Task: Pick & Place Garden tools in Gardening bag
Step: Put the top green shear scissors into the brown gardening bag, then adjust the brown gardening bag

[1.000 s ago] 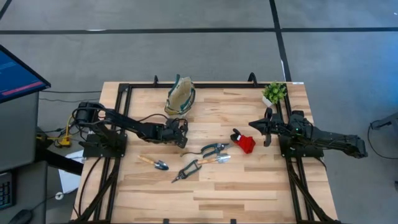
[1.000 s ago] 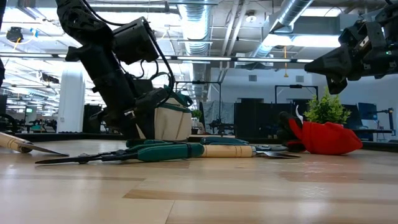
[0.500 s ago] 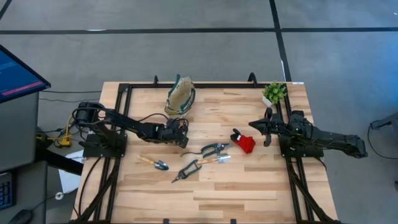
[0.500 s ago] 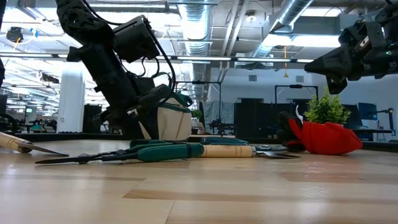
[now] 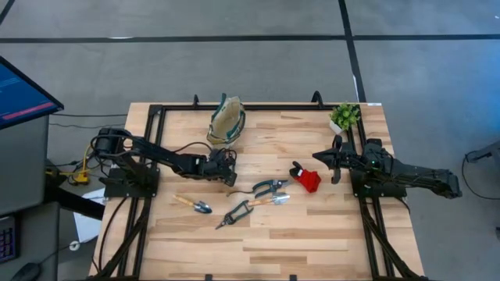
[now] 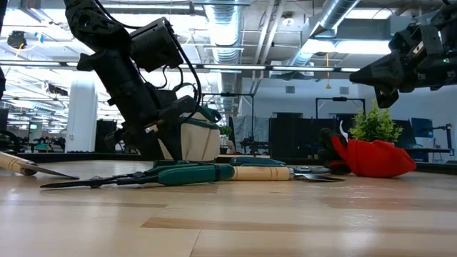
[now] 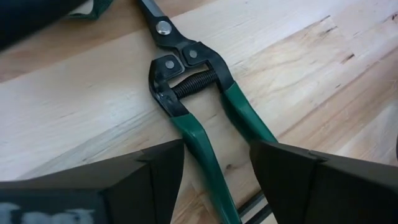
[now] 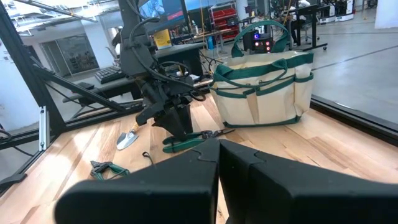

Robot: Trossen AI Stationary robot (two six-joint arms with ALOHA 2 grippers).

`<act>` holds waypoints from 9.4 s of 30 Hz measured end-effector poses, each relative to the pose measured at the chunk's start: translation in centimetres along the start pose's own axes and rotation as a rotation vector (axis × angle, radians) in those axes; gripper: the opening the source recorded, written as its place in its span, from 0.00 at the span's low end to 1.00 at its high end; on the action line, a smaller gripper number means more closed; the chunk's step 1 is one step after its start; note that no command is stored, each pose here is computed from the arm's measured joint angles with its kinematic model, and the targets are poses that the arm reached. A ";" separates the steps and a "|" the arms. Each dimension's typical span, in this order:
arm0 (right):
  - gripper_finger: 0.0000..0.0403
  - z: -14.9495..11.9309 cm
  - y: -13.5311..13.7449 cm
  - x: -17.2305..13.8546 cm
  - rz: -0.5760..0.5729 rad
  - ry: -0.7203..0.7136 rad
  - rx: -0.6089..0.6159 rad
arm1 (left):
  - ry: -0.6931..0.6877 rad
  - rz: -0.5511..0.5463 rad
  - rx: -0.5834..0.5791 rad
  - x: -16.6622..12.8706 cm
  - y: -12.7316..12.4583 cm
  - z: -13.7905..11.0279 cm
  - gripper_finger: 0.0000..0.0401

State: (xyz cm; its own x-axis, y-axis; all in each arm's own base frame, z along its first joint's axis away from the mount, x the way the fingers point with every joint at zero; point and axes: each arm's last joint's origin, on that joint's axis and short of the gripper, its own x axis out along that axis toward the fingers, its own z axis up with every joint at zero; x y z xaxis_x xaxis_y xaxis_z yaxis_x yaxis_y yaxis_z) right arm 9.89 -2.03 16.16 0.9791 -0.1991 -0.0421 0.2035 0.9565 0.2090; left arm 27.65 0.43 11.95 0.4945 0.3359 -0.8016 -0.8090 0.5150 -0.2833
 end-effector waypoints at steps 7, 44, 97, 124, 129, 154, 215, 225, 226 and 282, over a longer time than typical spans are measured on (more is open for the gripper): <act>0.00 0.0 0.0 0.0 0.000 0.000 0.000 | 0.007 0.007 -0.020 0.2 0.2 -0.2 0.44; 0.00 0.0 0.0 0.0 0.000 0.000 0.000 | 0.022 0.040 0.001 0.3 1.0 -1.1 0.06; 0.00 0.0 0.0 0.0 -0.002 0.000 0.026 | -0.605 -0.014 0.200 -12.6 -0.8 13.1 0.04; 0.00 0.0 0.0 0.0 -0.002 -0.001 0.018 | -0.513 0.339 0.202 -5.8 1.9 14.4 0.05; 0.00 0.0 0.0 0.0 -0.002 0.000 0.018 | -0.472 0.370 0.217 -5.7 2.3 14.1 0.05; 0.00 -0.1 0.0 0.1 -0.005 0.009 0.018 | -0.391 0.387 0.216 -2.6 2.4 13.2 0.04; 0.00 -0.1 0.0 0.1 -0.003 0.014 0.019 | -0.446 0.072 0.089 -9.2 1.9 14.3 0.24; 0.00 -0.4 -0.1 0.3 -0.011 0.046 0.061 | -0.460 -0.001 0.309 -13.6 0.6 12.1 0.05; 0.00 -0.4 -0.1 0.3 -0.014 0.054 0.075 | -0.459 0.004 0.316 -13.9 0.7 11.9 0.03; 0.00 0.0 0.7 2.1 0.036 0.076 0.037 | -0.270 0.110 0.842 -8.6 2.2 7.7 0.55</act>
State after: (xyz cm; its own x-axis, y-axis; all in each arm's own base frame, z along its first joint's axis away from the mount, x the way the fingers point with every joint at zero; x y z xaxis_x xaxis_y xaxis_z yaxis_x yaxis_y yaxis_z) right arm 12.11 -1.80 16.17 0.9833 -0.1466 -0.1076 0.1693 0.9540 0.2475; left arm 24.06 4.71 22.29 0.5720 0.5375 -0.6196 -0.4073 0.8418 0.3542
